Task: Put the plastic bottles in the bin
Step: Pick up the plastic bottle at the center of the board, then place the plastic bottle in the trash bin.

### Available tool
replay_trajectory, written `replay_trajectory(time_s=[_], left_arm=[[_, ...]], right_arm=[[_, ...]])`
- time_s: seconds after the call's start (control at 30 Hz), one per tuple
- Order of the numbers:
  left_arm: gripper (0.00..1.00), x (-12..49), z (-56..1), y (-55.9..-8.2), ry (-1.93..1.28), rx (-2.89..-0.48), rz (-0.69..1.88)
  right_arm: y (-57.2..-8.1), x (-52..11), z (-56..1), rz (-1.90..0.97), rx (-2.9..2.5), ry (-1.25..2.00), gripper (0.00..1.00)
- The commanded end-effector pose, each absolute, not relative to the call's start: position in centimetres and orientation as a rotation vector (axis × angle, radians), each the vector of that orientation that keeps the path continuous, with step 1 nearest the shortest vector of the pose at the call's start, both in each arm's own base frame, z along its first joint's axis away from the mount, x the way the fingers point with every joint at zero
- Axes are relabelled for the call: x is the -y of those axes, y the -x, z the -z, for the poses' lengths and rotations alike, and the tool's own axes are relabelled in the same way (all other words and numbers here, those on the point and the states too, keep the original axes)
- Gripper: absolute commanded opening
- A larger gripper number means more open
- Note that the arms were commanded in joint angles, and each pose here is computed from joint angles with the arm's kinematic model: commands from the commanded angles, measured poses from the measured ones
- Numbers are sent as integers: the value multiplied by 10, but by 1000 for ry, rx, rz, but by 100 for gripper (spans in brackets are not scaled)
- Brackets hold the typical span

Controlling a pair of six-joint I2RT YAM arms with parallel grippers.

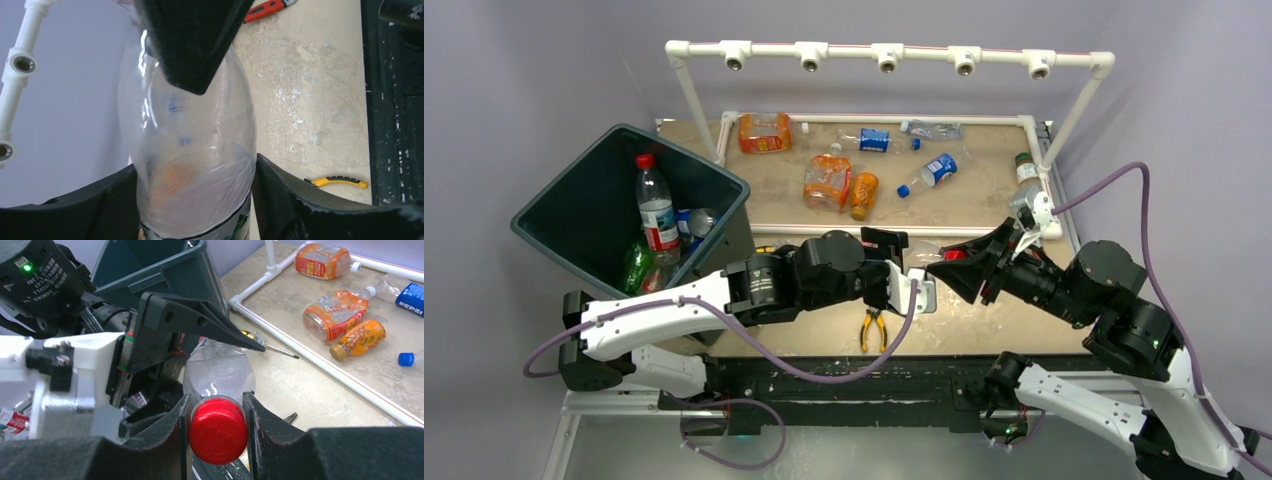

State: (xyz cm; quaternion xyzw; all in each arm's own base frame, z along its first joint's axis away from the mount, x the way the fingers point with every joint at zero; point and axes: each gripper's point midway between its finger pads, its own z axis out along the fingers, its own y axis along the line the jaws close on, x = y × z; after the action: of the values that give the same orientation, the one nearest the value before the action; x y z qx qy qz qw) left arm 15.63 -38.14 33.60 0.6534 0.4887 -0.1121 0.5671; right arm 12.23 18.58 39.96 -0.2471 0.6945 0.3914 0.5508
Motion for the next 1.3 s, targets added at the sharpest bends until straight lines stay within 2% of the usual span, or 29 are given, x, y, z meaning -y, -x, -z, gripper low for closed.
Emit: replay_trajectory(time_s=[0.0, 0.17, 0.27, 0.33, 0.37, 0.4, 0.5, 0.53, 0.63, 0.9, 1.03, 1.13, 1.27], left_arm=[[63, 375, -359, -156, -1441, -1137, 291], [43, 374, -355, -159, -1434, -1147, 275], [40, 375, -354, -160, -1427, -1146, 278], [39, 375, -356, -160, -1415, -1141, 279], [39, 374, -358, -160, -1405, -1139, 282], [39, 373, -362, -160, -1393, -1135, 284], [37, 365, -383, -164, -1301, -1131, 287], [35, 360, -393, -167, -1255, -1136, 287], [29, 337, -429, -179, -1067, -1173, 267], [26, 208, -543, -214, -326, -1321, 112], [22, 144, -567, -219, -83, -1390, -138], [23, 124, -581, -223, 31, -1395, -163], [25, 103, -583, -261, 100, -1418, -263]], right_arm=[[-126, -186, -411, -923, -1590, 569, 0], [-124, -186, -413, -930, -1582, 575, 0], [-121, -185, -416, -942, -1562, 580, 1], [-115, -182, -423, -962, -1522, 584, 34], [-112, -182, -426, -976, -1502, 589, 54], [-109, -181, -430, -987, -1485, 589, 69], [-103, -178, -439, -1016, -1434, 586, 95], [-100, -176, -443, -1027, -1409, 582, 98], [-96, -166, -453, -1041, -1324, 531, 99], [-103, -152, -439, -1060, -1205, 377, 99], [-118, -172, -412, -1071, -1268, 373, 99], [-124, -189, -392, -1107, -1308, 393, 99], [-128, -202, -381, -1148, -1316, 398, 99]])
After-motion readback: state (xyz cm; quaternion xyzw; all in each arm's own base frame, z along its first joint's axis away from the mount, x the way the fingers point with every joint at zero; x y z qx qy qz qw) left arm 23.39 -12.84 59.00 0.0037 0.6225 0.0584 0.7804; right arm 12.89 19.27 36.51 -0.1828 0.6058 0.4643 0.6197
